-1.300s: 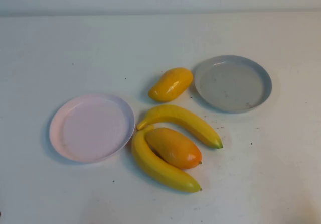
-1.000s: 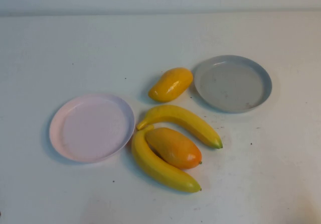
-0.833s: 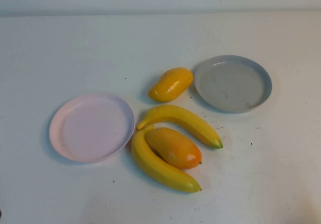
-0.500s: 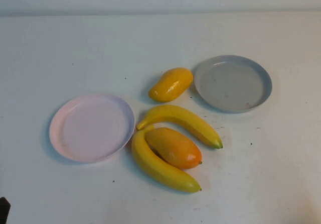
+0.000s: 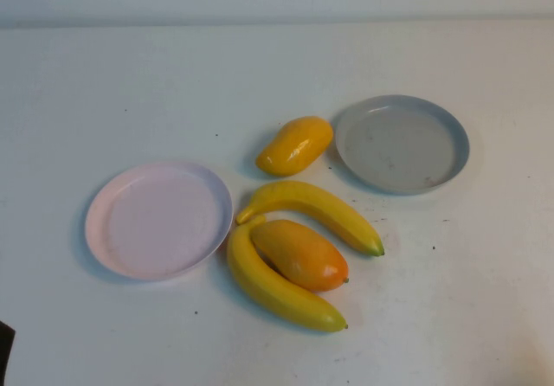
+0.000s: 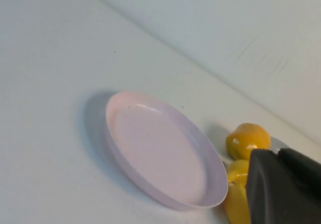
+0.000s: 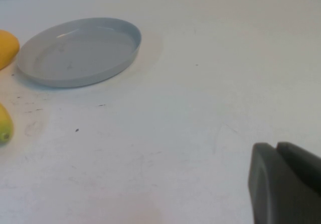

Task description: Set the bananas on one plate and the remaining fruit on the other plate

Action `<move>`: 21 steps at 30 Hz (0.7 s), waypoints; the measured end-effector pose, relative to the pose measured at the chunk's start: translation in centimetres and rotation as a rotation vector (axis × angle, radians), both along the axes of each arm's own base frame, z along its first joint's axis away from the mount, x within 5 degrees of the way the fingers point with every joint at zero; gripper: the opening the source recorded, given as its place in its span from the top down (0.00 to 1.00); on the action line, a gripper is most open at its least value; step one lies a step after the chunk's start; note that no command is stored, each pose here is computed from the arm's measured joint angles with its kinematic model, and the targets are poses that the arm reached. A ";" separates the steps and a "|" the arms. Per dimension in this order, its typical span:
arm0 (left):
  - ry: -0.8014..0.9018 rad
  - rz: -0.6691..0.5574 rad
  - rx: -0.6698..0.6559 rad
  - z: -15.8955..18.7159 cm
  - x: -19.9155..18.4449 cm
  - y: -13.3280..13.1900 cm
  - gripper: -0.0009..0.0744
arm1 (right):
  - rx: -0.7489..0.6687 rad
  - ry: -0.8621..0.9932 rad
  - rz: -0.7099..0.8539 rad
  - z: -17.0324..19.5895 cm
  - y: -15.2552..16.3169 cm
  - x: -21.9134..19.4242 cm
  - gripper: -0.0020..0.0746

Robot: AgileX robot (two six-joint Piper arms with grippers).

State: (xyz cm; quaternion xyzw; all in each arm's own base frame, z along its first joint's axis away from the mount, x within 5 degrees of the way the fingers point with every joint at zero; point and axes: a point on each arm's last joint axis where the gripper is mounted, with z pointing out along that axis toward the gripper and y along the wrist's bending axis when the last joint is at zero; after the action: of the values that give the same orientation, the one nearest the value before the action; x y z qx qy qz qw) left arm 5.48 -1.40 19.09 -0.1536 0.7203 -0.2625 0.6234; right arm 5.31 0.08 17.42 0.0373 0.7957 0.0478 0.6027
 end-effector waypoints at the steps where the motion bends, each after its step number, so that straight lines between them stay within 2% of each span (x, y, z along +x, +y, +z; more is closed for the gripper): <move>1: -0.004 0.002 -0.008 0.0 0.0 0.0 0.99 | 0.000 0.000 0.000 0.0 0.0 0.0 0.99; 7: -0.006 0.004 -0.033 0.4 0.0 0.0 0.99 | 0.000 0.000 0.000 0.0 0.0 0.0 0.99; 11: 0.068 -0.053 -0.025 3.2 0.3 -0.5 0.99 | 0.000 0.000 0.000 0.0 0.0 0.0 0.99; 17: 0.345 -0.222 0.131 7.6 2.5 -1.9 0.99 | 0.000 0.000 0.000 0.0 0.0 0.0 0.99; 21: 0.517 -0.384 0.289 10.0 5.5 -2.8 0.99 | 0.000 0.000 0.000 0.0 0.0 0.0 0.99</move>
State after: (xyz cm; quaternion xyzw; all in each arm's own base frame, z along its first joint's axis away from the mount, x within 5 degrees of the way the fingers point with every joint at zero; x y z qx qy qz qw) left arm 11.02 -4.18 29.10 0.0131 0.8998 -0.2227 0.3750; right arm 5.31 0.08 17.42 0.0373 0.7957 0.0478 0.6027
